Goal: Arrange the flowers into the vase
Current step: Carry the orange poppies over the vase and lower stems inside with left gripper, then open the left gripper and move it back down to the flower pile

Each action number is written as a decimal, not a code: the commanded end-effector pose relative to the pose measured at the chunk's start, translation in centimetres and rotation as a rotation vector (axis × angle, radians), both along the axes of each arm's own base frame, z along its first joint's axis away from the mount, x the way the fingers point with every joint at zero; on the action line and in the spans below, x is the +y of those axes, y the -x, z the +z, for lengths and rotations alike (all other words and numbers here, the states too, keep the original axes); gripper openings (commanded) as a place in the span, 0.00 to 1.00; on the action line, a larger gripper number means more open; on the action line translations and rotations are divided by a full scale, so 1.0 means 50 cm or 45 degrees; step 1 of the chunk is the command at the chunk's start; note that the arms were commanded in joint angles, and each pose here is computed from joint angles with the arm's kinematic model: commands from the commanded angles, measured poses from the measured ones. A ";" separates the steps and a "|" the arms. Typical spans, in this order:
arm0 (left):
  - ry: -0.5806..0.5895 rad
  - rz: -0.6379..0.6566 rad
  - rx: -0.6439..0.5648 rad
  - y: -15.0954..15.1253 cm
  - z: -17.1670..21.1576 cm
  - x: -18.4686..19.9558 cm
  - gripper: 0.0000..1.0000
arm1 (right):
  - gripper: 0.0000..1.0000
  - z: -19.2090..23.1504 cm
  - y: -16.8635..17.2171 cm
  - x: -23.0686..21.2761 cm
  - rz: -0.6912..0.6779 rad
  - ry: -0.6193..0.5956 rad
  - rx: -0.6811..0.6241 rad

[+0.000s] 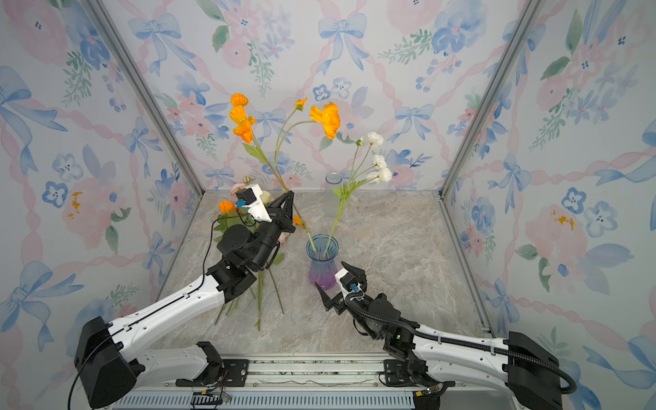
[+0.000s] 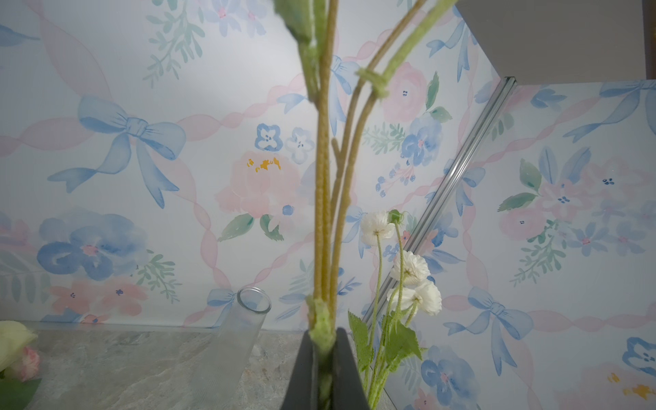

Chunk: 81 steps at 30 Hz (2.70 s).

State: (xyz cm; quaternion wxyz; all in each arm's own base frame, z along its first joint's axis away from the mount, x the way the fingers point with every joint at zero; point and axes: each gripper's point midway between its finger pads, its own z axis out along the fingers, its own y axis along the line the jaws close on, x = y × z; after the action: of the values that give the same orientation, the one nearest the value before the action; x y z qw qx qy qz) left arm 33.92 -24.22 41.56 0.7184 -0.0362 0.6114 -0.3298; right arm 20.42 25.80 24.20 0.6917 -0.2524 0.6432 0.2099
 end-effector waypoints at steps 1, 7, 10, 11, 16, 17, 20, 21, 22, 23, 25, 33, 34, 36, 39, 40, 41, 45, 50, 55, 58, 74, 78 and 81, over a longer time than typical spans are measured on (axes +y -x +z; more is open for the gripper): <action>0.006 0.061 -0.088 -0.003 0.025 -0.003 0.00 | 0.97 -0.010 -0.010 -0.016 -0.051 -0.014 0.027; -0.039 -0.005 -0.200 0.018 -0.028 -0.044 0.00 | 0.97 -0.013 -0.009 -0.007 -0.028 -0.001 0.032; -0.046 -0.023 -0.209 0.022 -0.053 -0.058 0.00 | 0.97 -0.016 -0.007 -0.004 -0.018 0.008 0.033; -0.059 -0.029 -0.197 0.019 -0.065 -0.065 0.00 | 0.97 -0.015 -0.007 -0.002 -0.012 0.009 0.031; -0.073 -0.047 -0.132 0.013 -0.113 -0.082 0.00 | 0.97 -0.019 -0.006 0.004 0.003 0.018 0.035; -0.079 -0.049 -0.118 0.012 -0.124 -0.084 0.00 | 0.97 -0.019 -0.005 0.006 0.007 0.019 0.036; -0.090 -0.066 -0.084 0.015 -0.152 -0.090 0.00 | 0.97 -0.022 -0.006 0.008 0.009 0.027 0.038; -0.096 -0.076 -0.078 0.017 -0.159 -0.093 0.00 | 0.97 -0.022 -0.006 0.009 0.011 0.028 0.039; -0.104 -0.083 -0.071 0.018 -0.166 -0.096 0.01 | 0.97 -0.023 -0.005 0.010 0.013 0.031 0.040; -0.110 -0.089 -0.064 0.019 -0.174 -0.098 0.01 | 0.97 -0.023 -0.005 0.011 0.017 0.030 0.040; -0.124 -0.104 -0.054 0.023 -0.185 -0.104 0.02 | 0.97 -0.023 -0.004 0.013 0.023 0.032 0.042; -0.161 -0.160 0.024 0.041 -0.253 -0.119 0.10 | 0.97 -0.025 -0.004 0.017 0.030 0.036 0.046; -0.169 -0.165 0.039 0.044 -0.265 -0.119 0.10 | 0.97 -0.024 -0.003 0.017 0.033 0.035 0.045; -0.179 -0.179 0.056 0.049 -0.280 -0.124 0.11 | 0.97 -0.026 -0.004 0.018 0.035 0.039 0.047; -0.192 -0.190 0.070 0.056 -0.294 -0.131 0.12 | 0.97 -0.026 -0.003 0.020 0.040 0.041 0.047; -0.193 -0.193 0.074 0.058 -0.297 -0.132 0.13 | 0.97 -0.026 -0.002 0.022 0.044 0.041 0.048; -0.195 -0.197 0.077 0.060 -0.301 -0.133 0.13 | 0.97 -0.028 -0.002 0.023 0.047 0.047 0.051; -0.202 -0.196 0.092 0.064 -0.312 -0.133 0.18 | 0.97 -0.027 -0.002 0.025 0.053 0.047 0.053; -0.199 -0.206 0.093 0.067 -0.312 -0.135 0.25 | 0.97 -0.030 -0.001 0.029 0.060 0.050 0.057; -0.196 -0.209 0.085 0.073 -0.307 -0.129 0.29 | 0.97 -0.031 -0.002 0.030 0.061 0.057 0.057; -0.193 -0.195 0.070 0.080 -0.297 -0.114 0.35 | 0.97 -0.031 -0.002 0.029 0.061 0.054 0.056; -0.331 0.004 0.172 0.099 -0.265 0.021 0.52 | 0.97 -0.023 0.001 0.019 0.051 0.028 0.056; -0.387 0.212 0.430 0.063 -0.312 0.125 0.51 | 0.97 -0.021 0.009 0.031 0.093 0.039 0.059; -0.423 0.281 0.631 0.043 -0.369 0.202 0.50 | 0.97 -0.029 0.020 0.056 0.161 0.061 0.065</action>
State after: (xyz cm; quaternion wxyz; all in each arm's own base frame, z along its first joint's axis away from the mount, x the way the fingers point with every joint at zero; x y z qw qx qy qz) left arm 31.55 -17.83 27.90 0.6499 -0.0345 0.7344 -0.1926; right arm 19.92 27.30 22.04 0.6611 -0.2918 0.6553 0.2198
